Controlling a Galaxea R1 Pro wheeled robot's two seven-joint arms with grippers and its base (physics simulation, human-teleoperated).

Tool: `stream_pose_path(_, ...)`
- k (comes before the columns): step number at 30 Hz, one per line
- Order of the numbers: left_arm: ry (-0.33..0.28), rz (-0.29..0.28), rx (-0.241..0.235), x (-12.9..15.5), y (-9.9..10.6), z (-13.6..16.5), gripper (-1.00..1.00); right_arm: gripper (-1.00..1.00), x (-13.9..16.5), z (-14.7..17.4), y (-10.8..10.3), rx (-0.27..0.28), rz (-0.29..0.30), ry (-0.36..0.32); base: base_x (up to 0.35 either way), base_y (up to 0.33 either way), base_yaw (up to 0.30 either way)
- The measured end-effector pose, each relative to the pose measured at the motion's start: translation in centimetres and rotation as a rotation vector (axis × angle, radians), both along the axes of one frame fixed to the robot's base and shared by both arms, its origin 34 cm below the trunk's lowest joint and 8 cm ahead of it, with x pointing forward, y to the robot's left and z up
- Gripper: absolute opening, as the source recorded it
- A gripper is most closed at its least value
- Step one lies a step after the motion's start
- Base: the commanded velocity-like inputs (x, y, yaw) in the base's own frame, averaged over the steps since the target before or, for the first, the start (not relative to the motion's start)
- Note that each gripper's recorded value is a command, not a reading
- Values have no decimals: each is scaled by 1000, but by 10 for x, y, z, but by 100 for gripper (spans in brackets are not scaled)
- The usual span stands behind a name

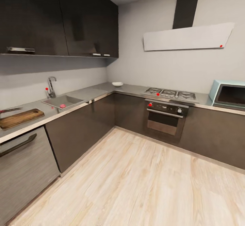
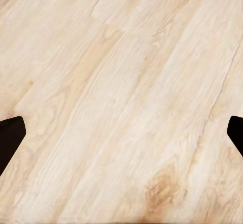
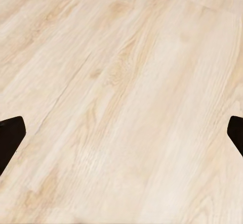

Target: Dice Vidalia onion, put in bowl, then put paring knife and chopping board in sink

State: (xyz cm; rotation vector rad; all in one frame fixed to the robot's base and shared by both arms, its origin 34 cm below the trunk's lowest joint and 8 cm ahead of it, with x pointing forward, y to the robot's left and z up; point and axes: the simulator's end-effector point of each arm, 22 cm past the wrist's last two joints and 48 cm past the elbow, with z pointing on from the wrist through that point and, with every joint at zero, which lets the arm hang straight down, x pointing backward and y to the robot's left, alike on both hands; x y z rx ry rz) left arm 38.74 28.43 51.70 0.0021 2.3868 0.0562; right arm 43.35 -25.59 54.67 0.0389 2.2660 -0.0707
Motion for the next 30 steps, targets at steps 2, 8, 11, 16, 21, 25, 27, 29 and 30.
stream_pose_path(2, 0, 0, 0, 0, 0, 0, 100, 100, 0, 0, 0, 0, 0, 0, 0, 0, 291)
stream_pose_path(8, 0, 0, 0, 0, 0, 0, 100, 100, 0, 0, 0, 0, 0, 0, 0, 0, 291)
stream_pose_path(11, 0, -1, -1, 0, -1, 0, 100, 100, 0, 0, 0, 0, 0, 0, 0, 0, 291)
stream_pose_path(16, 0, 0, -2, 0, -2, 0, 100, 100, 0, 0, 0, 0, 1, 0, 0, -34, 291)
stream_pose_path(21, 0, 0, -3, 0, -2, 0, 100, 100, 0, 0, 0, 0, 1, 0, 0, -195, 291)
stream_pose_path(25, 0, 0, -3, 0, -2, 0, 100, 100, 0, 0, 0, 0, 1, 0, 0, -273, 291)
stream_pose_path(27, 0, 0, -3, 0, -2, 0, 100, 100, 0, 0, 0, 0, 1, 0, 0, -297, 291)
stream_pose_path(29, 1, 1, -3, 0, -2, 0, 100, 100, 0, 0, 0, 0, 1, 0, 27, -302, 282)
stream_pose_path(30, 0, 1, -3, 0, -2, 0, 100, 100, 0, 0, 0, 0, 1, 0, 62, -304, 205)
